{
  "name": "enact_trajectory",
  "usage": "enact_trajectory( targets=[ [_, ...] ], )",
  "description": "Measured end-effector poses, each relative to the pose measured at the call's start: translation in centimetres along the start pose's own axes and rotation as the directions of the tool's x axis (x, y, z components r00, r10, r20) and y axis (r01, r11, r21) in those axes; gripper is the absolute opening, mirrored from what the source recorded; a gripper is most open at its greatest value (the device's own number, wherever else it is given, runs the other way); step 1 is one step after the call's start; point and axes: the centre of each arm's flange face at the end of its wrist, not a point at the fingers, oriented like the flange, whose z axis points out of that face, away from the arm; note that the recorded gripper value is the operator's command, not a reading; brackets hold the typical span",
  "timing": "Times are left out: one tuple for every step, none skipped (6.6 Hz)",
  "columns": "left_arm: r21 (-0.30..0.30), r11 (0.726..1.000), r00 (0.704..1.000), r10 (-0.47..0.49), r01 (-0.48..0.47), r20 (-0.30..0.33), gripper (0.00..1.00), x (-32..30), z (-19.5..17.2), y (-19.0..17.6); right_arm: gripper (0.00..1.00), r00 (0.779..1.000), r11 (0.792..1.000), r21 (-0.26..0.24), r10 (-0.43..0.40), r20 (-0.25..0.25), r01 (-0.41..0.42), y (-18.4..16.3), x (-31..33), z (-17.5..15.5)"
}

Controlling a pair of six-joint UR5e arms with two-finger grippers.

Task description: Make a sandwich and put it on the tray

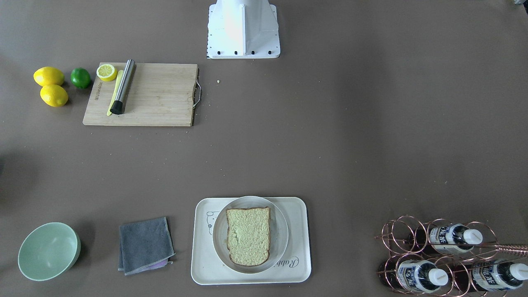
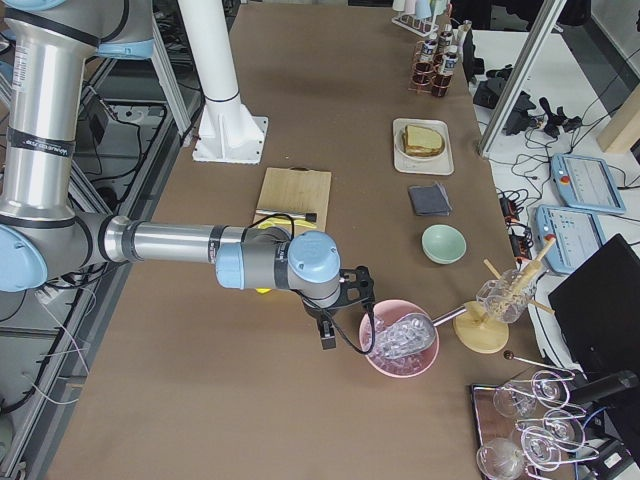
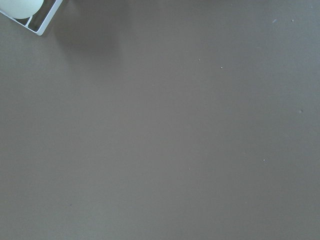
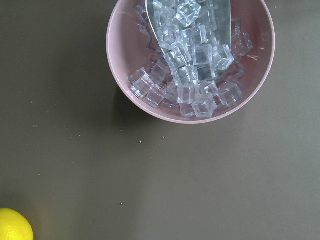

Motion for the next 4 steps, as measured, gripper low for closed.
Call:
enact_trajectory(
  targets=[
    [0.004,1.0,1.0,0.025,-0.025,0.001,0.98,0.6,-0.1,-1.0,1.0,1.0,1.0,0.012,0.001,-0.018,-0.001,0.3,0.6,-0.6],
    [0.016,0.999,0.999,0.046,-0.046,0.001,0.98,1.2,-0.3,-1.7,1.0,0.999,1.0,0.021,0.0,-0.049,0.001,0.3,1.0,-1.3],
    [0.032,0.998,0.998,0.059,-0.058,-0.013,0.98,1.7,-0.6,-2.0,1.0,0.997,1.0,0.03,0.004,-0.074,-0.002,0.4,1.3,-2.1],
    [0.039,0.998,0.997,0.06,-0.058,-0.038,0.98,1.8,-0.5,-2.1,1.0,0.996,1.0,0.024,0.013,-0.086,-0.011,1.1,1.6,-2.0]
  ],
)
